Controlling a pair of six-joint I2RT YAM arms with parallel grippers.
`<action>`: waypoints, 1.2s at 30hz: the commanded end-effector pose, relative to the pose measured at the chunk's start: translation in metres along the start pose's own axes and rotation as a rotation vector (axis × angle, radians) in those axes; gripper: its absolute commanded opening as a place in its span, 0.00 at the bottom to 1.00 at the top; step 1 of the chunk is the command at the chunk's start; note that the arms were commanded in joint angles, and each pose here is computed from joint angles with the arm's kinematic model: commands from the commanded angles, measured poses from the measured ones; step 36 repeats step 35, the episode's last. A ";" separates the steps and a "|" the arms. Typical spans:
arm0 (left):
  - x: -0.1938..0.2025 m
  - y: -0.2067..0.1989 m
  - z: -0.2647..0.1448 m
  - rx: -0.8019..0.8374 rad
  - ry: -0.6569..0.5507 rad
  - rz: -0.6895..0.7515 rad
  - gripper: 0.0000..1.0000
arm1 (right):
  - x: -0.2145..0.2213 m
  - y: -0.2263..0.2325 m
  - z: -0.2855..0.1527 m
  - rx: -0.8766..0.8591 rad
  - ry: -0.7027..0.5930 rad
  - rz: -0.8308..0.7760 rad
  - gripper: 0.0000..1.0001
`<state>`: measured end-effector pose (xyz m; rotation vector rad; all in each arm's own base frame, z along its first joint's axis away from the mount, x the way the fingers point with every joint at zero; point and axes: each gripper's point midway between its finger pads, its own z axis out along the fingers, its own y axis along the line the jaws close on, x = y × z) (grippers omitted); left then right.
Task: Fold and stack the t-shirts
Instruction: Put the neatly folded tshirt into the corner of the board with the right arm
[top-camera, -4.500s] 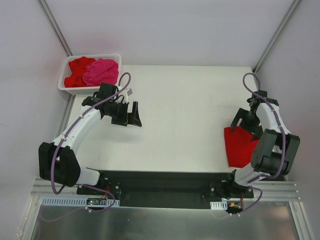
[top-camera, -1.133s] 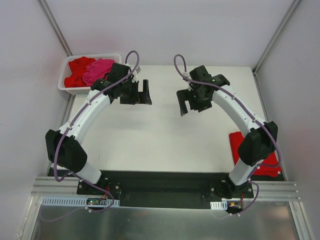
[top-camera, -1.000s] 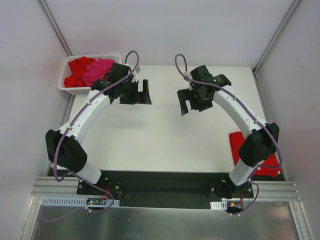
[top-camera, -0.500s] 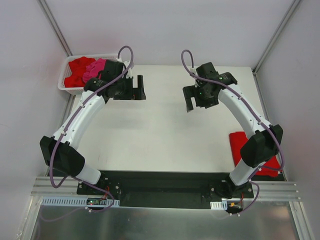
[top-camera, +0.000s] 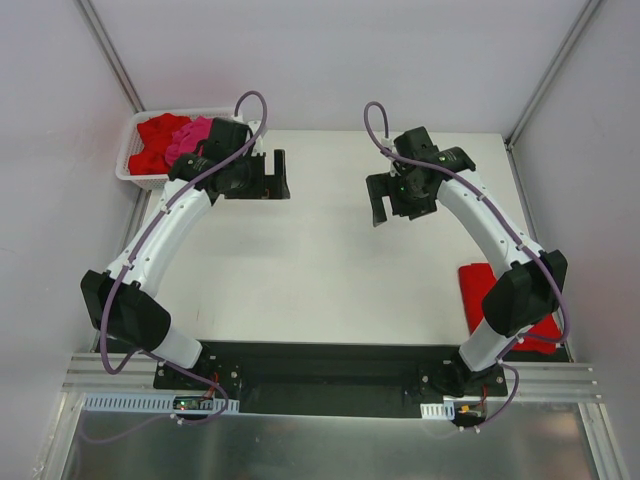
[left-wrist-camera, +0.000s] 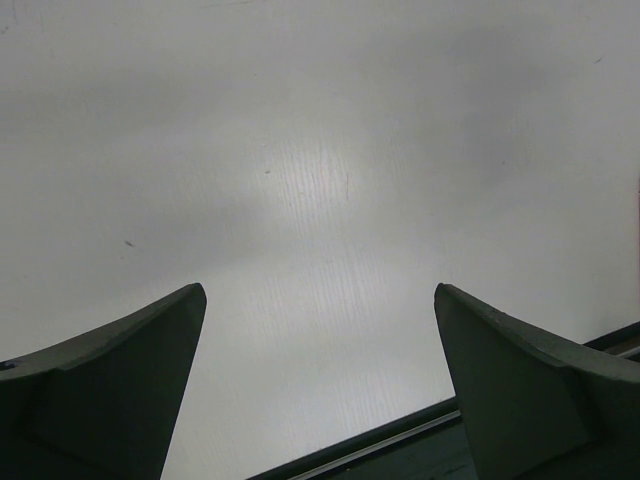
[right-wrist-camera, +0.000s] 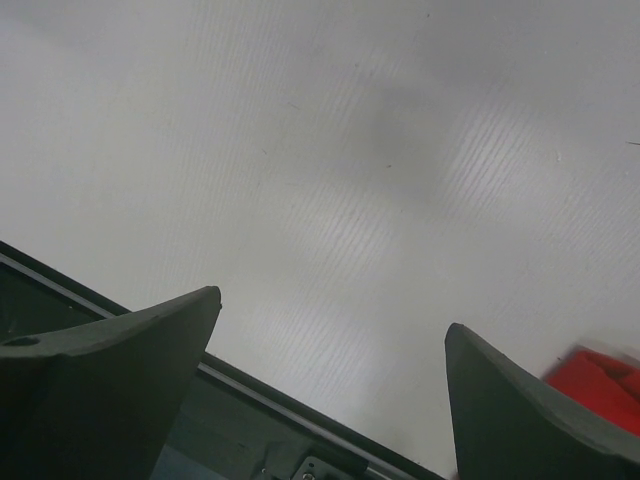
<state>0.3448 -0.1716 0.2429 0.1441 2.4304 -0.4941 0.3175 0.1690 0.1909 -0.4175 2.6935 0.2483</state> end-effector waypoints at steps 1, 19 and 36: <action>0.001 0.006 -0.010 -0.020 -0.012 0.014 0.99 | -0.007 0.007 -0.014 -0.033 -0.051 0.003 1.00; -0.006 0.010 -0.008 -0.004 -0.006 0.020 0.99 | -0.002 0.004 -0.015 -0.023 -0.032 -0.022 1.00; -0.004 0.010 -0.001 0.002 0.014 0.018 0.99 | -0.001 0.002 -0.011 -0.015 -0.046 -0.039 1.00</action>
